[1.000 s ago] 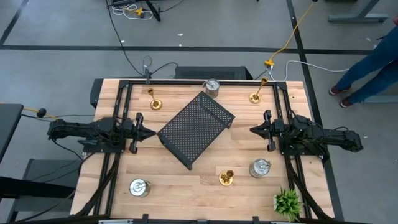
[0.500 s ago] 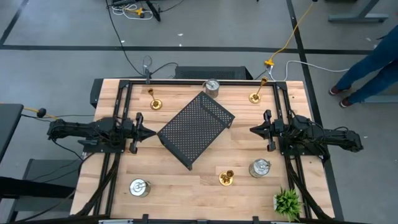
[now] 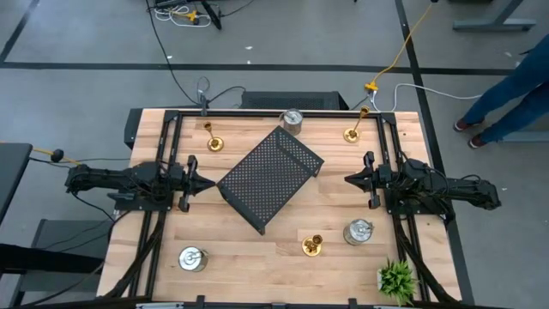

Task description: Pick & Place candle stick holders

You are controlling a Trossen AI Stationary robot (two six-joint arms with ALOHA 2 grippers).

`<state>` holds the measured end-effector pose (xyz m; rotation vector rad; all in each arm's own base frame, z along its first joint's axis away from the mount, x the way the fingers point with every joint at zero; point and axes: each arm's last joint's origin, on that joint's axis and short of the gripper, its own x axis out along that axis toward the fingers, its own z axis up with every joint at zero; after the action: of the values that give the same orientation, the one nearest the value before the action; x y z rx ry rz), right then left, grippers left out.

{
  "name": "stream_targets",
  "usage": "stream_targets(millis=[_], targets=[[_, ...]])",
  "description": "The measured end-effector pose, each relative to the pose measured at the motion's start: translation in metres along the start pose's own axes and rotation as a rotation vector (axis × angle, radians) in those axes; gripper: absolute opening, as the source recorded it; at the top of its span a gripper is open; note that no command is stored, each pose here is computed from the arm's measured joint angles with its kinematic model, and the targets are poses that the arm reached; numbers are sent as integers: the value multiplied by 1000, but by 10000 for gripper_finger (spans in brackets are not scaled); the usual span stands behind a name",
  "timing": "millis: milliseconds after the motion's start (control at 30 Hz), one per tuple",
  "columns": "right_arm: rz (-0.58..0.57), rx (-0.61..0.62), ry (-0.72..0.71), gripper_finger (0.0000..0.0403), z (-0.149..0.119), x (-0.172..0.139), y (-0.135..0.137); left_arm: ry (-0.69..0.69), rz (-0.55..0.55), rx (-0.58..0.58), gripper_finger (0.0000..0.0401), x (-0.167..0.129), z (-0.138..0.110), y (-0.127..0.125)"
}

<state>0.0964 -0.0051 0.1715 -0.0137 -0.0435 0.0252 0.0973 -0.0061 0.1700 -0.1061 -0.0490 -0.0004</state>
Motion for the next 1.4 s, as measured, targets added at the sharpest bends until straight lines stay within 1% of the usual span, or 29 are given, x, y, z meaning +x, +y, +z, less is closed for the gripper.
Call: stream_targets(millis=[467,667,867,1400], targets=[[0,0,0,23,0,0,0,0,0,13,23,0,0,0],[0,0,0,23,0,0,0,0,0,-2,23,0,0,0],[0,0,0,23,0,0,0,0,4,33,23,0,0,0],[0,0,0,23,0,0,0,-1,8,16,23,0,0,0]])
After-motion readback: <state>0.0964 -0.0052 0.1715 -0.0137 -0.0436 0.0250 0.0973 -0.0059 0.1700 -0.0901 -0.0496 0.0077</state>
